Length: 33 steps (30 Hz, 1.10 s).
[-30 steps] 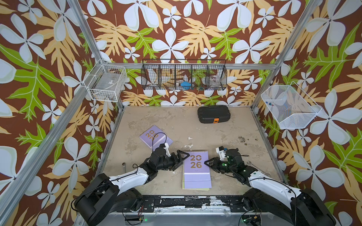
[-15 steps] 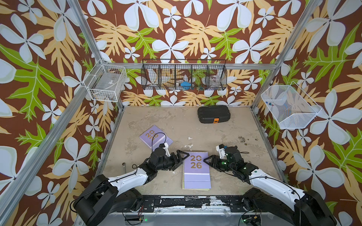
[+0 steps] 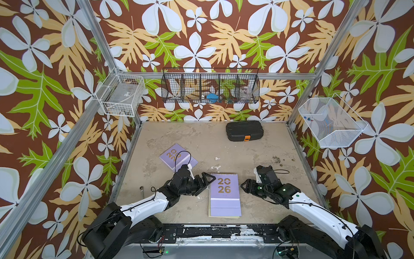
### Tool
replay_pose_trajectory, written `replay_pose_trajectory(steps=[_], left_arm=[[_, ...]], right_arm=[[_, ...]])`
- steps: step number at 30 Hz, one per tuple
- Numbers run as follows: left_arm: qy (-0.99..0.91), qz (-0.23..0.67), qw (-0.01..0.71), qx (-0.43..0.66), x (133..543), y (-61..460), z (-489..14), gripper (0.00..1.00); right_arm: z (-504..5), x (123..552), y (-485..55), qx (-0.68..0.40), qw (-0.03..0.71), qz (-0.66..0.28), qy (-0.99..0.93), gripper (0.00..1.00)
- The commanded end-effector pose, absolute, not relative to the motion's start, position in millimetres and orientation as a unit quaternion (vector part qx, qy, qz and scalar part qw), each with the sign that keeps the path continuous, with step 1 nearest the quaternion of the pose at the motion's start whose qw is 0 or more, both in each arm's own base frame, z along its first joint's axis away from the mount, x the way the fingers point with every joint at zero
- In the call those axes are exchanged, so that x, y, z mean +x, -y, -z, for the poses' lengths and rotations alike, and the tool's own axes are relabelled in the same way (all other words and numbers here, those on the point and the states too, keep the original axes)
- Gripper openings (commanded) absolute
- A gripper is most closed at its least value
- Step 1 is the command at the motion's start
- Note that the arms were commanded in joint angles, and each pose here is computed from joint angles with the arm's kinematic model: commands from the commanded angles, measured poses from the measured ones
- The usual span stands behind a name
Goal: Stack the calendars
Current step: Adjust the calendar at the calendar.
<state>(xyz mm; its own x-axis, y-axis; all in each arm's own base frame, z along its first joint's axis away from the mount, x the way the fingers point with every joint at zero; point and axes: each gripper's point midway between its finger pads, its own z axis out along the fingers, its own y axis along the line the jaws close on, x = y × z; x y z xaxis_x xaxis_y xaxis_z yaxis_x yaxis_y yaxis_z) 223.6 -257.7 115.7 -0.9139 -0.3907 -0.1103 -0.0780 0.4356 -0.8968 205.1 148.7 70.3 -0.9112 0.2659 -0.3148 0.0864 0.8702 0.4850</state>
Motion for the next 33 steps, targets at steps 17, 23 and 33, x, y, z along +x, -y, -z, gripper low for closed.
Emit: replay_pose_trajectory(steps=[17,23,33], left_arm=[[-0.843,0.5,0.149,-0.131,226,261,-110,1.0],[-0.843,0.499,0.149,-0.132,226,261,-109,1.0],[-0.844,0.498,0.15,-0.133,229,262,-110,1.0]], right_arm=[[-38,168,-160,0.042,0.092,-0.237,-0.966,0.71],[-40,169,-167,0.034,0.09,-0.244,-0.965,0.71],[-41,170,-171,0.031,0.089,-0.249,-0.964,0.71]])
